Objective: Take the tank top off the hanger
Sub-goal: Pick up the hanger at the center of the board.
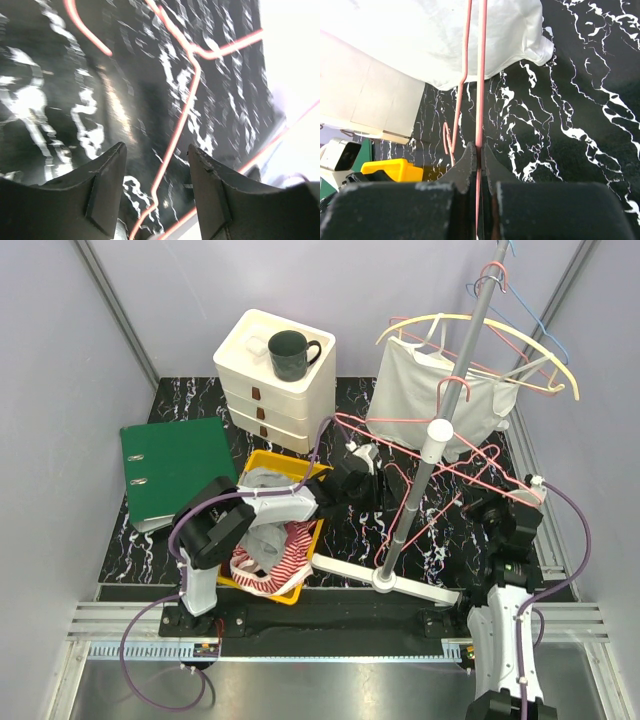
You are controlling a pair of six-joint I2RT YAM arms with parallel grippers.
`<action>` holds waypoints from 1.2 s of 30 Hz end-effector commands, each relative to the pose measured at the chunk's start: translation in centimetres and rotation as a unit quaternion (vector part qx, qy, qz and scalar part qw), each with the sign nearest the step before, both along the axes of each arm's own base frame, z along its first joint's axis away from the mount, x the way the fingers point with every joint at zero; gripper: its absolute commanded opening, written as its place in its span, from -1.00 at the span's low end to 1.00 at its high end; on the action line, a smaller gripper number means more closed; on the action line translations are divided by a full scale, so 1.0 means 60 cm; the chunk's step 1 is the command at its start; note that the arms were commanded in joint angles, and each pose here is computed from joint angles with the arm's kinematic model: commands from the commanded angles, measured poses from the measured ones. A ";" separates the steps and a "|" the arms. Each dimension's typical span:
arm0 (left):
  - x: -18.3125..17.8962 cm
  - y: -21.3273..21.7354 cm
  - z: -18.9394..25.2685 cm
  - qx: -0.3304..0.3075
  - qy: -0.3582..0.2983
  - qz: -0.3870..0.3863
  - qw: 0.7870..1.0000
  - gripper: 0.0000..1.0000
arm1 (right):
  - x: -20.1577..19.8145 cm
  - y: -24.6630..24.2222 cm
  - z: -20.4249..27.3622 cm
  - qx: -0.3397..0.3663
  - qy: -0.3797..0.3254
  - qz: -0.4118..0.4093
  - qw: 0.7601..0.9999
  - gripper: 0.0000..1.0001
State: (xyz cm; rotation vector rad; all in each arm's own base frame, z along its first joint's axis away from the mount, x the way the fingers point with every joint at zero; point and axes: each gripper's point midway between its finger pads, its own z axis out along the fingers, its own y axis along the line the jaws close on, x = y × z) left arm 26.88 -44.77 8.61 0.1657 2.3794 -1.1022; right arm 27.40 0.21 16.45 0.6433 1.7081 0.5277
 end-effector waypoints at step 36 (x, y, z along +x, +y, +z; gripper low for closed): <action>0.070 -0.043 0.069 0.026 -0.200 -0.041 0.979 -1.00 | -0.159 0.008 0.050 0.125 0.132 -0.116 0.977 0.56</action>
